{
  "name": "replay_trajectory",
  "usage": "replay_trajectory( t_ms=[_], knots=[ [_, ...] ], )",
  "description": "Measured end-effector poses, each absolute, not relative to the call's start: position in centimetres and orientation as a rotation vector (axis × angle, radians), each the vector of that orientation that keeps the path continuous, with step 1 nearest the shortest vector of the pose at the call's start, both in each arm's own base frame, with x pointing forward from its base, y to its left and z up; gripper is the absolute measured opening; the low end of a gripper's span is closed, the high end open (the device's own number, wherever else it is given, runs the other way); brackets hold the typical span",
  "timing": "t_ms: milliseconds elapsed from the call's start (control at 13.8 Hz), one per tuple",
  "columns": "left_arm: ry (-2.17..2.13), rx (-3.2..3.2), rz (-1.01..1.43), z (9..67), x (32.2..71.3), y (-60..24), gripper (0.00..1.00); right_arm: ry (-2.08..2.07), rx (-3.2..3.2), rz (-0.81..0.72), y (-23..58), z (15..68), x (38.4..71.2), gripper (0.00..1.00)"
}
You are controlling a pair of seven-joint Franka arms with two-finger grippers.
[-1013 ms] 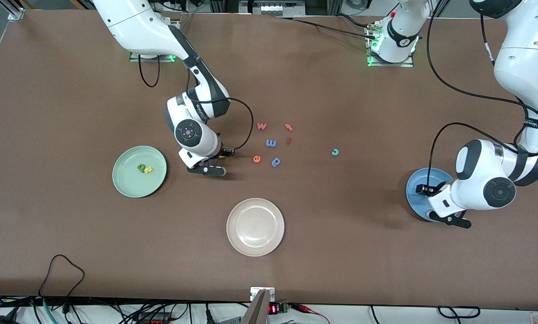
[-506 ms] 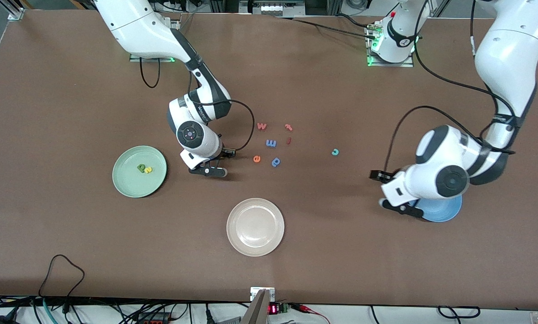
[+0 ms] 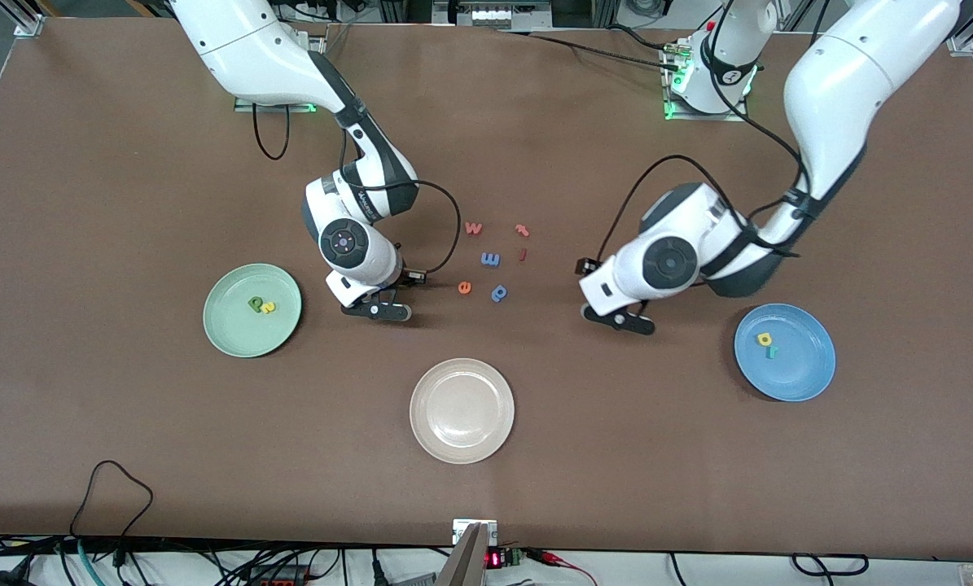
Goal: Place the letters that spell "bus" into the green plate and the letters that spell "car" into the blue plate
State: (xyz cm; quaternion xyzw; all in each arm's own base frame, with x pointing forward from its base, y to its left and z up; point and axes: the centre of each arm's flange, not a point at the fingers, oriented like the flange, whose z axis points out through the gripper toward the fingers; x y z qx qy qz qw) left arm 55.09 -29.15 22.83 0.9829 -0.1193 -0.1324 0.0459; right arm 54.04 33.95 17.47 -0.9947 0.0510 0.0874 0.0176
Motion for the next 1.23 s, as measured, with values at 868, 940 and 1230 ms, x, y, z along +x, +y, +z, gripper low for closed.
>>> replay_trajectory(
  t_ms=[868, 940, 1230],
  knots=[
    [-0.518, 3.089, -0.332, 17.5, 51.9, -26.8, 0.62, 0.108, -3.220, 0.308, 18.7, 28.5, 61.8, 0.27],
    [-0.519, 3.089, -0.332, 17.5, 51.9, -26.8, 0.54, 0.090, -3.225, 0.333, 16.9, 27.9, 61.8, 0.27],
    [-0.521, 3.089, -0.335, 17.4, 51.7, -27.1, 0.44, 0.049, -3.215, 0.429, 11.7, 25.4, 61.1, 0.27]
  ],
)
